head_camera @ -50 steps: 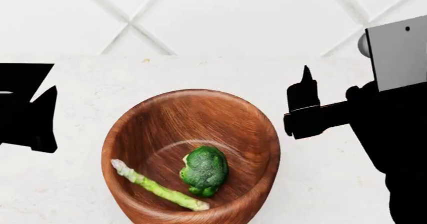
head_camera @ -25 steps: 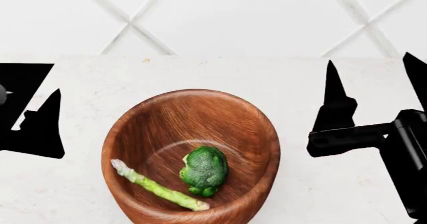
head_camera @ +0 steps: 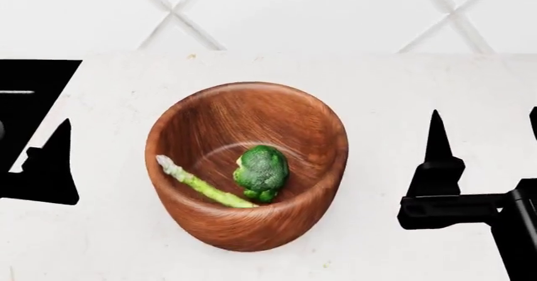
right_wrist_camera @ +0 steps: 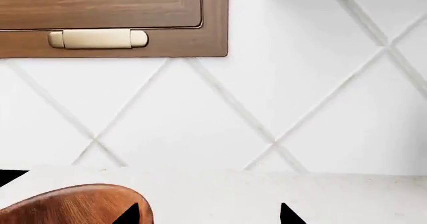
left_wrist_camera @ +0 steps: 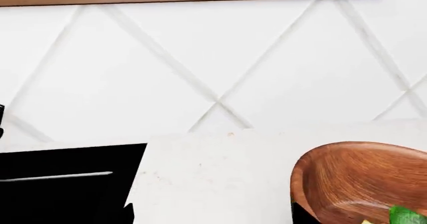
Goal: Pick the broccolis and asparaguss from the sink and place them in one bowl. Place the onion in the other bowl. Then turn off the sink faucet.
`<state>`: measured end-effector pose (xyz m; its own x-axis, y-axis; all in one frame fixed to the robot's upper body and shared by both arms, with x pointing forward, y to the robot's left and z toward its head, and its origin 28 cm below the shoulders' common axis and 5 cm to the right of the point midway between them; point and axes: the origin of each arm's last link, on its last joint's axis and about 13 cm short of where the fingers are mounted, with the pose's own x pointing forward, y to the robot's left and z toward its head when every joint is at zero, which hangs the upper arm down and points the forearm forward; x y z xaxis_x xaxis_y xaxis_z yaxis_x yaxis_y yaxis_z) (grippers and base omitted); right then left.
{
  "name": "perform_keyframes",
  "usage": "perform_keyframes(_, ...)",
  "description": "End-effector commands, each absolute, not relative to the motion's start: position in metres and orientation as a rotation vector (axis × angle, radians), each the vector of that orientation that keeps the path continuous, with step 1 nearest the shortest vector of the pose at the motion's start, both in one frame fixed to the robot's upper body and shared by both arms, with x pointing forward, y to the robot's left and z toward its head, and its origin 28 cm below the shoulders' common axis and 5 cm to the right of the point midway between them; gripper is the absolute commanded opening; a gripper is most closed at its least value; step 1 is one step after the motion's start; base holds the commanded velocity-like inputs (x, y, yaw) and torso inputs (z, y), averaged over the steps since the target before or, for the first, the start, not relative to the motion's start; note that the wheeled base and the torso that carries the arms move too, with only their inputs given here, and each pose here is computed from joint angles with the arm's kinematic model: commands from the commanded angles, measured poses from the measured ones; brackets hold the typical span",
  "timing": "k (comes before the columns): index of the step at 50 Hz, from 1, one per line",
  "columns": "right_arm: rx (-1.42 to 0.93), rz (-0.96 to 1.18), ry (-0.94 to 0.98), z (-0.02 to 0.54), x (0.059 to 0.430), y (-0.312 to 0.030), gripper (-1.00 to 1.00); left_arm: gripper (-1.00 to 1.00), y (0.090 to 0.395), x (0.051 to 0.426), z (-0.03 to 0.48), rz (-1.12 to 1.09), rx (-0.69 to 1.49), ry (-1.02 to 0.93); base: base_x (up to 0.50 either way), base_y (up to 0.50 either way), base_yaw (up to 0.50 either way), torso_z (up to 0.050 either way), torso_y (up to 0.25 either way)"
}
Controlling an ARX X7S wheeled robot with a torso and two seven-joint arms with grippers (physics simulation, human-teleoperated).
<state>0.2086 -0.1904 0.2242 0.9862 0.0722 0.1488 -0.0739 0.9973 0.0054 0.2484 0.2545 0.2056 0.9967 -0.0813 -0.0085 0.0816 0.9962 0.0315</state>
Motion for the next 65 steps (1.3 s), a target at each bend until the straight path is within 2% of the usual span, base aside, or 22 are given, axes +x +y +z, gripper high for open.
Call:
perform_keyframes(1,0.005,0.065,-0.130,0.223,0.205,-0.188,1.00,1.00,0.256,0.249,0.205,-0.084,0.014,0.005,-0.39,0.02,0.00,0.000,0.000)
perform_keyframes(31,0.025,0.034,-0.067,0.213,0.194,-0.182,1.00,1.00,0.259,0.239,0.201,-0.081,0.009,0.015,-0.38,0.15,0.00,0.000,0.000)
perform_keyframes(65,0.001,0.031,-0.036,0.211,0.195,-0.182,1.00,1.00,0.260,0.241,0.198,-0.079,0.002,0.020,-0.01,0.48,0.00,0.000,0.000)
